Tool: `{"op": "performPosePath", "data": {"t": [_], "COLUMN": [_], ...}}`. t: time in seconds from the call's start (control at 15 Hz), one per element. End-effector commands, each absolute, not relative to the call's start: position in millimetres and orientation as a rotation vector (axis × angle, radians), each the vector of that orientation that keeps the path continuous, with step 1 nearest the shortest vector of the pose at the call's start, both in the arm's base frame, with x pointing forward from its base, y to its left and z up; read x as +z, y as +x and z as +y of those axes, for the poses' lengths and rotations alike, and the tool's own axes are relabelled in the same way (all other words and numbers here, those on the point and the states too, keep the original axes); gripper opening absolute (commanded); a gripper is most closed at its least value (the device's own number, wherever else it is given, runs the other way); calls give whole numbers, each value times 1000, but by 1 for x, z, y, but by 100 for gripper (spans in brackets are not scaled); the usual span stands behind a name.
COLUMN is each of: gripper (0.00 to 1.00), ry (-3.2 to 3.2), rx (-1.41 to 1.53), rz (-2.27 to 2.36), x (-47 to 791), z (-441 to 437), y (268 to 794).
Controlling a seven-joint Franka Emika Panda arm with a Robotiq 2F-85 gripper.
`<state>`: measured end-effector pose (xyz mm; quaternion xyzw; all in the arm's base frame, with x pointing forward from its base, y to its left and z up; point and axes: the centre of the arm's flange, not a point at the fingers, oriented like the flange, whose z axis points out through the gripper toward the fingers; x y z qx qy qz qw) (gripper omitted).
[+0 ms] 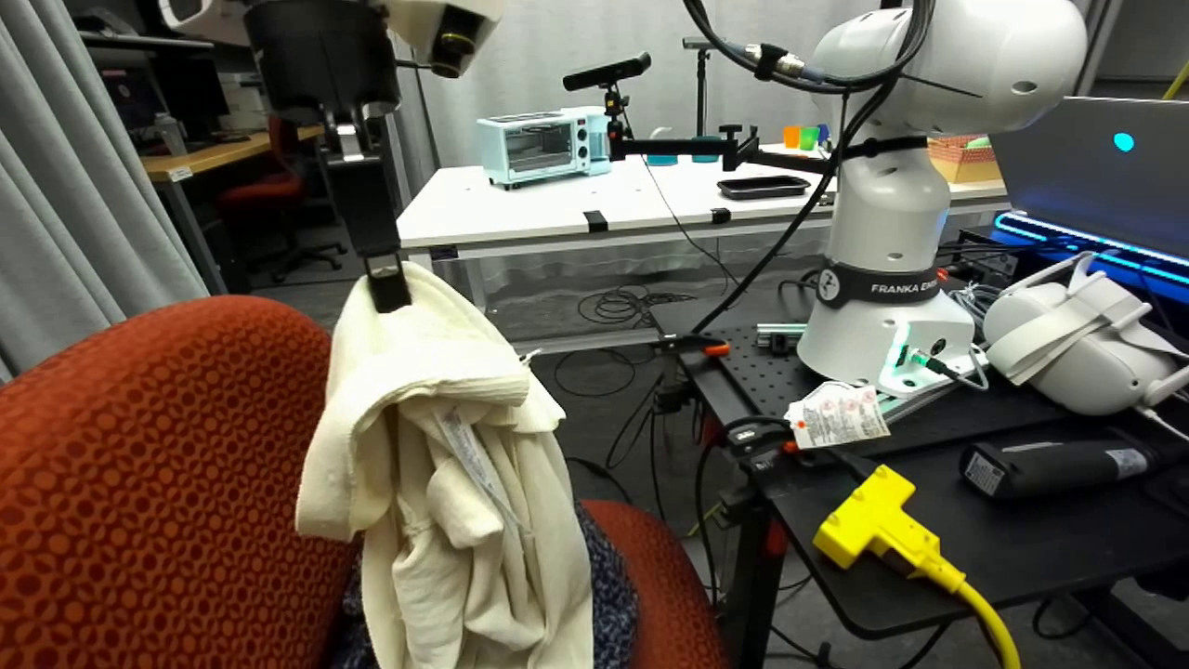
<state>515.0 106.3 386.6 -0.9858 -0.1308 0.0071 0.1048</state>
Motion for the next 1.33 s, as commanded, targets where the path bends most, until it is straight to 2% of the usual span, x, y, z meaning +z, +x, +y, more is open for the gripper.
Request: {"op": "performPosePath", "data": {"t": [0.0,0.4,0.53,0.87,1.27], "gripper": [44,90,100,100,100], "ry": [-2925,-2940,-2941,-2940,-2953], "rx": [-5,-109,-150,-261,-231], "rz": [-444,-386,-360,-276,-290], "x": [389,400,402,396,398], "z": [99,77,69,51,53], "y": [541,556,558,563,563]}}
